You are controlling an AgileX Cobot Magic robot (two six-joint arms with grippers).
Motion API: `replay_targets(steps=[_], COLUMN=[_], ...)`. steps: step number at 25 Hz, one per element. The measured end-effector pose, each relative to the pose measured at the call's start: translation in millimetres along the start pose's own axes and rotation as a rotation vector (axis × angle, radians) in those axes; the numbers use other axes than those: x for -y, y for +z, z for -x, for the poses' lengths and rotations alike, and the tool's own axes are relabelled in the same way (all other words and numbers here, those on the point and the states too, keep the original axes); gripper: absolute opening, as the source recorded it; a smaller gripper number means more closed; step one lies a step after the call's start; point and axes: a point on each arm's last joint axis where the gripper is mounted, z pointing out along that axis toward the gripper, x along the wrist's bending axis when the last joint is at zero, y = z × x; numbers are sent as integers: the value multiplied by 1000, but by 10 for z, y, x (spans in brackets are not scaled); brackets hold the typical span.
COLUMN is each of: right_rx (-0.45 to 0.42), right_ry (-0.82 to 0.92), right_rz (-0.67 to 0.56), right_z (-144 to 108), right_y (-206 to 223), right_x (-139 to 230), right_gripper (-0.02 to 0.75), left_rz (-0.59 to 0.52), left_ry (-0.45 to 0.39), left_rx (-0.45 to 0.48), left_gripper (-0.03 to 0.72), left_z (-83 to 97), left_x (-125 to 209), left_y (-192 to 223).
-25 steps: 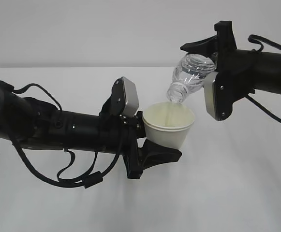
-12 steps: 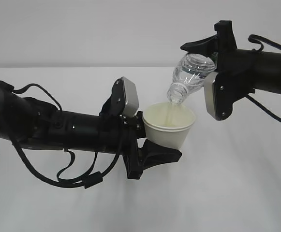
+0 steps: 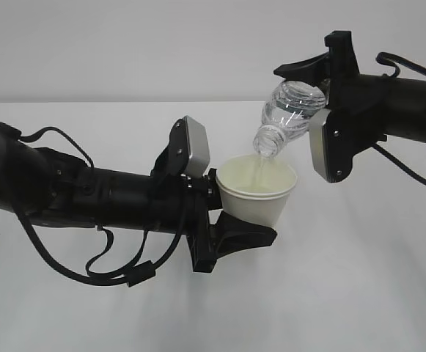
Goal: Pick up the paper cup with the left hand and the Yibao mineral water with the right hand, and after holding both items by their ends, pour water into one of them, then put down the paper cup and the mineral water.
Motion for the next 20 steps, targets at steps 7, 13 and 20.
replay_targets(steps=[7,13,20], right_rx=[6,6,9], right_ry=[0,-1,-1], right_rz=[1,1,3], right_z=[5,6,9], right_y=[0,0,0], right_x=[-1,-1,-3], right_gripper=[461,461,461], left_rz=[-1,-1,-1], left_ry=[1,1,1], left_rx=[1,1,1], left_gripper=[431,431,431], left_z=[1,1,1], left_x=[1,1,1], left_y=[0,0,0])
